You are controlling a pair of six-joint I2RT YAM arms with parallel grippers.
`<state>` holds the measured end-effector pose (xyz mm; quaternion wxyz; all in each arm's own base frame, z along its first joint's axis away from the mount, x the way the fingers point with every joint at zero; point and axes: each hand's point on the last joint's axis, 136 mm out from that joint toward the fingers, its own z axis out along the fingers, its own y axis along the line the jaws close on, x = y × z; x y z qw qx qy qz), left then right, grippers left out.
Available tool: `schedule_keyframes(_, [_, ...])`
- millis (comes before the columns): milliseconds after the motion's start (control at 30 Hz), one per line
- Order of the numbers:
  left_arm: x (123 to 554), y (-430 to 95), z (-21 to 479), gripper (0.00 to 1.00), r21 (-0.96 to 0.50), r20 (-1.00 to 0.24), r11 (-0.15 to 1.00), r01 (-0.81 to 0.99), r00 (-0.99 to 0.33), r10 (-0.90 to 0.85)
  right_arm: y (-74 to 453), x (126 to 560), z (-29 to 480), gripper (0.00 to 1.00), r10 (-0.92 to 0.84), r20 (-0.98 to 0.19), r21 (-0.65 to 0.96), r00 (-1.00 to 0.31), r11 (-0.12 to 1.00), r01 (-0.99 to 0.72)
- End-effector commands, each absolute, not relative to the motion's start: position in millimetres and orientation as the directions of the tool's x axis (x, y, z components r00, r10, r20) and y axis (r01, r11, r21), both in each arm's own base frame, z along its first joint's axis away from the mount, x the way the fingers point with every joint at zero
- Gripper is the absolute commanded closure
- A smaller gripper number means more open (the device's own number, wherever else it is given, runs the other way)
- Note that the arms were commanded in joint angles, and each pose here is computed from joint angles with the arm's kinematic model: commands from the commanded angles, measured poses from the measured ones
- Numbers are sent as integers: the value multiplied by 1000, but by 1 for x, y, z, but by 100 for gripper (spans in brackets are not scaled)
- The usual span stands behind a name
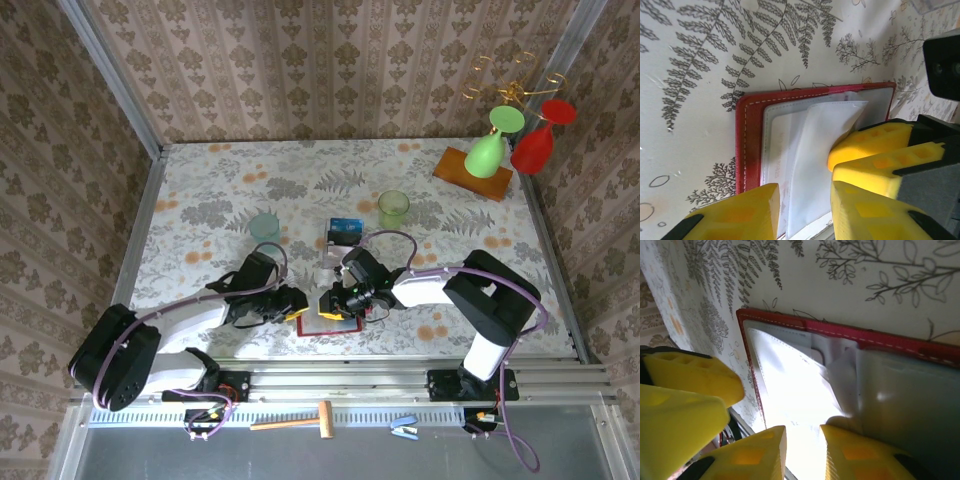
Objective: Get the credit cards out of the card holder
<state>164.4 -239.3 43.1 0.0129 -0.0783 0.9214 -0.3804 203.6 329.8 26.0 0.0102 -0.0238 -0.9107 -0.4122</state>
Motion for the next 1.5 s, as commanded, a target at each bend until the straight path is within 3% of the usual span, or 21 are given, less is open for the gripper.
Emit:
schedule_keyframes(0, [168, -249, 47, 66, -713, 43, 688, -137, -987, -152, 321, 199, 6, 73, 62, 85, 725, -994, 681, 104])
schedule_keyframes(500, [164, -254, 31, 68, -693, 86, 705, -153, -988, -130, 316, 196, 0, 73, 71, 96, 728, -993, 676, 119])
schedule_keyframes(1100, [167, -262, 39, 83, -709, 78, 692, -137, -990, -116, 316, 197, -1, 73, 83, 99, 736, -992, 665, 129])
schedule_keyframes(1467, [174, -271, 55, 82, -732, 45, 674, -103, -994, -103, 310, 214, 42, 71, 96, -19, 698, -995, 714, 56])
